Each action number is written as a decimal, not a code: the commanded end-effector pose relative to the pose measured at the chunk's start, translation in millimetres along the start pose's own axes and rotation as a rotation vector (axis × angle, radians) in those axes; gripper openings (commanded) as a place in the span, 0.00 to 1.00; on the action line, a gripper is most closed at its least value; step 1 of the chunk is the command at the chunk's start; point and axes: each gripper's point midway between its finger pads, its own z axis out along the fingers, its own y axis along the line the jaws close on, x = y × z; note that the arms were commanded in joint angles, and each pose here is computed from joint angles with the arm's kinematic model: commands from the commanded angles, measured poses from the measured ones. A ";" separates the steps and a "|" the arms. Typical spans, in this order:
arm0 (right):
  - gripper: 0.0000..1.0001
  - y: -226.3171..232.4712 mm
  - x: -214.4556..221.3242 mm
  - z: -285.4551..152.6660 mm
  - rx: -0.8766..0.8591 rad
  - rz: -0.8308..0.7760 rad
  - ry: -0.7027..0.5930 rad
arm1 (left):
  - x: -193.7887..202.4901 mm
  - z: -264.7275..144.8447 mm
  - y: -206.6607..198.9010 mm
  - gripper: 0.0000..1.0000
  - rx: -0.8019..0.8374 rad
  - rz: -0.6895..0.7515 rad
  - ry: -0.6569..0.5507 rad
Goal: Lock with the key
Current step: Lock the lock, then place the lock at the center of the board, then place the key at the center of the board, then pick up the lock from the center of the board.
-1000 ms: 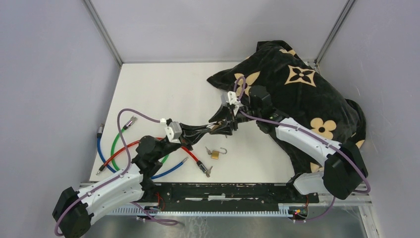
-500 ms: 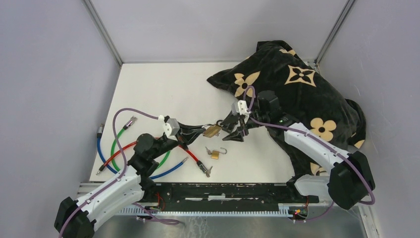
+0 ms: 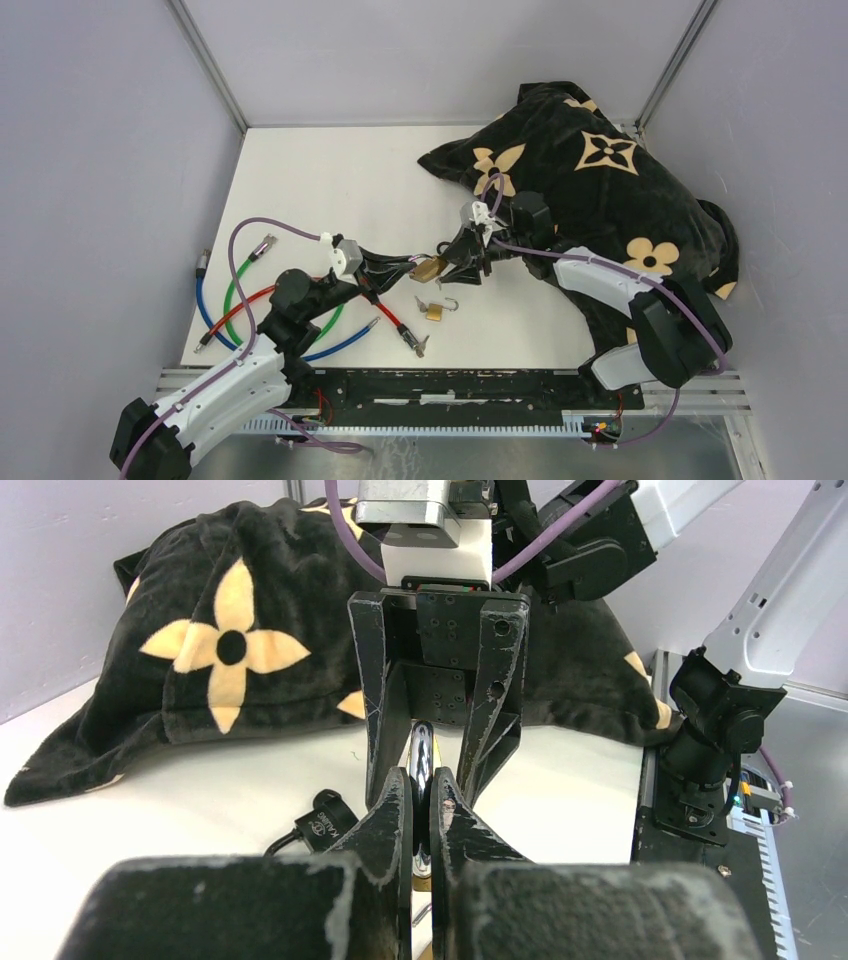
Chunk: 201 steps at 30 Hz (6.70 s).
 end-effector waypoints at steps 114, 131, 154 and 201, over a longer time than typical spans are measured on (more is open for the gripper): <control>0.55 -97.3 71.7 18.2 0.445 0.141 0.446 | 68.3 -44.6 87.9 1.00 -0.296 0.124 0.601; 0.98 -3.5 61.2 11.3 0.428 -0.127 0.430 | 34.8 -131.1 74.3 1.00 -0.348 0.144 0.978; 0.82 4.4 139.5 46.8 0.299 -0.023 0.584 | 18.3 -93.4 36.0 0.98 -0.110 0.224 0.650; 0.00 47.4 61.5 61.5 -0.011 0.275 0.310 | 84.3 -69.9 -11.6 0.81 0.491 0.583 0.545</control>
